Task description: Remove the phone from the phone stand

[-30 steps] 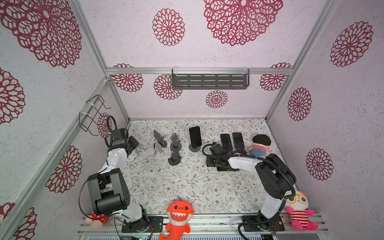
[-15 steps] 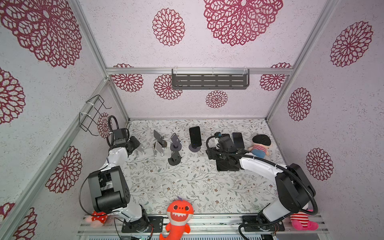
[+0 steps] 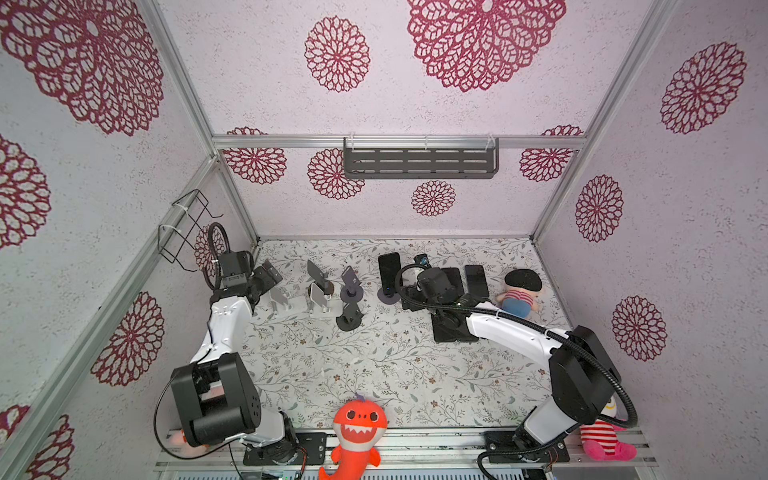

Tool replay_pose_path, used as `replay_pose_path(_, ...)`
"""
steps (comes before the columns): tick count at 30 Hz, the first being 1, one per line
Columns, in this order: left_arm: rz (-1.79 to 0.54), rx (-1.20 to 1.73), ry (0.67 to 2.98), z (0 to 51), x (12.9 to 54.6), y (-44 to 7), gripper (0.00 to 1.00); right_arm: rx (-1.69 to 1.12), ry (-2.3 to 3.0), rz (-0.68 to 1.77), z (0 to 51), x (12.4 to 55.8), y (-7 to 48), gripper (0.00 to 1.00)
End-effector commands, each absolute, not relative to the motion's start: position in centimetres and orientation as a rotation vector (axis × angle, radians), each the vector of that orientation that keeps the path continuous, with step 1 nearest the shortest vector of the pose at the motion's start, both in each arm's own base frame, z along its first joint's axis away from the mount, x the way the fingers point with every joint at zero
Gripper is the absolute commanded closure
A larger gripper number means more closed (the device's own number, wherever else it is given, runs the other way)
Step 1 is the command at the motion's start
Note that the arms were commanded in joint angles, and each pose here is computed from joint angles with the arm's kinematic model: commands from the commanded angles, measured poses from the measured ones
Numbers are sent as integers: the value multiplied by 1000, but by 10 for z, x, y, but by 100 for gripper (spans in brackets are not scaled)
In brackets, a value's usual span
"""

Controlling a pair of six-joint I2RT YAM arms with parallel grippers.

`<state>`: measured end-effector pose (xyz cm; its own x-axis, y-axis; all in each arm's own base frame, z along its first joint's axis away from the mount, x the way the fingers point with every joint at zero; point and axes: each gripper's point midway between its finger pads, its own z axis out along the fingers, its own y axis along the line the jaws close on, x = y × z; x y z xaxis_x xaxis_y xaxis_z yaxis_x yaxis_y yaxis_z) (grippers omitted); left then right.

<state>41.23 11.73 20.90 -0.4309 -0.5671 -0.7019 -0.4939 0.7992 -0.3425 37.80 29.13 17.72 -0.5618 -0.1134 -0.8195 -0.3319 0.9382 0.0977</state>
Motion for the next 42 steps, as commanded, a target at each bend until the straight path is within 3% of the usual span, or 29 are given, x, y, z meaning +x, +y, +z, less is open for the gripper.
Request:
replay_pose_path(1, -57, -695, 2014, 277, 409, 119, 2, -230, 2122, 281, 186, 389, 299, 12)
replay_pose_path(8, -228, -508, 2079, 308, 410, 83, 1, -166, 2083, 282, 183, 408, 322, 2)
replay_pose_path(13, -282, -537, 2072, 277, 405, 81, 1, -168, 2093, 255, 173, 422, 335, 2)
replay_pose_path(31, -302, -563, 2051, 281, 400, 96, 1, -119, 2061, 213, 152, 465, 359, 3)
replay_pose_path(42, -337, -564, 2028, 286, 399, 98, 1, -107, 2035, 225, 144, 476, 358, 8)
